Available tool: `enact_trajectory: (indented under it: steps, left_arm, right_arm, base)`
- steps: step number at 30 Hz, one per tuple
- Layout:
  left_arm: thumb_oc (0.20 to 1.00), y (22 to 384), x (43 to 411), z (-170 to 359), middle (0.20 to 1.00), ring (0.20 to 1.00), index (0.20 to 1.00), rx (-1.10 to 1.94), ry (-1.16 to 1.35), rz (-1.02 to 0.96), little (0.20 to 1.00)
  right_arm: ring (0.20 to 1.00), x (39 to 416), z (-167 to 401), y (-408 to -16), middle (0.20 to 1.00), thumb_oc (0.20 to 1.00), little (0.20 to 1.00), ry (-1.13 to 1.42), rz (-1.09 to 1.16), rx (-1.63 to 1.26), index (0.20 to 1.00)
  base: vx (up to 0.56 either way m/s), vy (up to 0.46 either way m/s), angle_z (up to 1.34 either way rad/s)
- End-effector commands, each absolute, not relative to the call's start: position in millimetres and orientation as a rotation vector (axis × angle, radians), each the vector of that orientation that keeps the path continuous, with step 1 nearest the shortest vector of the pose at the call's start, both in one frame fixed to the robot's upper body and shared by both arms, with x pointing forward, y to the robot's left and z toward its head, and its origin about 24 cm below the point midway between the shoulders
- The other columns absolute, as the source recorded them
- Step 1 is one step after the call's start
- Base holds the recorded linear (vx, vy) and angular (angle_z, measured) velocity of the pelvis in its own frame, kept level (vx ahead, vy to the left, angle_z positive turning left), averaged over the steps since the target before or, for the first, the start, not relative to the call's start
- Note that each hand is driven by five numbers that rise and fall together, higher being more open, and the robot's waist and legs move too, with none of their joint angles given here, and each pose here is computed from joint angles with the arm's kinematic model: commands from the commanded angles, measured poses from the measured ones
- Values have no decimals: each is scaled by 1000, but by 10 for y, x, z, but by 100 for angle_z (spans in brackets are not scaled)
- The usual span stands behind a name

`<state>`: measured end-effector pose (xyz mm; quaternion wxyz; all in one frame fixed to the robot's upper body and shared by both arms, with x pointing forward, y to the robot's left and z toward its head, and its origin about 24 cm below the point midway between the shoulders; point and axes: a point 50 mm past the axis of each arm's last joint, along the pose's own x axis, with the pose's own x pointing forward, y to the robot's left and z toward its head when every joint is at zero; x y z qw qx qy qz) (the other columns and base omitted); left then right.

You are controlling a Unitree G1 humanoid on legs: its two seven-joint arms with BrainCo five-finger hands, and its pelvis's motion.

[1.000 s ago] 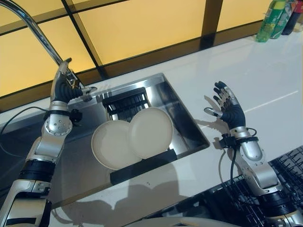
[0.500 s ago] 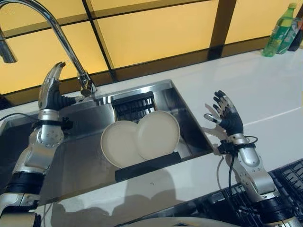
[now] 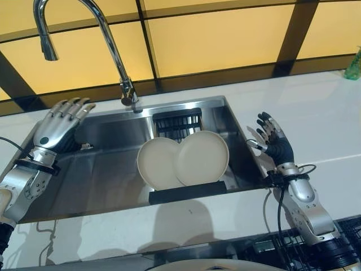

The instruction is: Pick up plates and place into dishwasher.

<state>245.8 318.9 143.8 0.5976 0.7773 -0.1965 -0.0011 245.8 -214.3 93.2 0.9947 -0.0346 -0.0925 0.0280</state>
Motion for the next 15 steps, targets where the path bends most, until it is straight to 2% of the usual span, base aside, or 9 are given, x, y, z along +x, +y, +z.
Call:
enact_trajectory:
  steps: [1,15]
  left_arm:
    - [1000,3233,2461,1715,1000,1000,1000,1907,-655,63,1000]
    - [1000,2787,2553,1384,1000,1000,1000,1777,-989,-33,1000]
  right_arm:
    - [1000,2604,1181,-2057,1000,1000,1000,-345,92,-25,1000]
    - [1000,2654,1218,-2038,1000,1000,1000,-357,103,-41,1000]
  base:
    - [-3,35,-1]
    - [-17,36,-2]
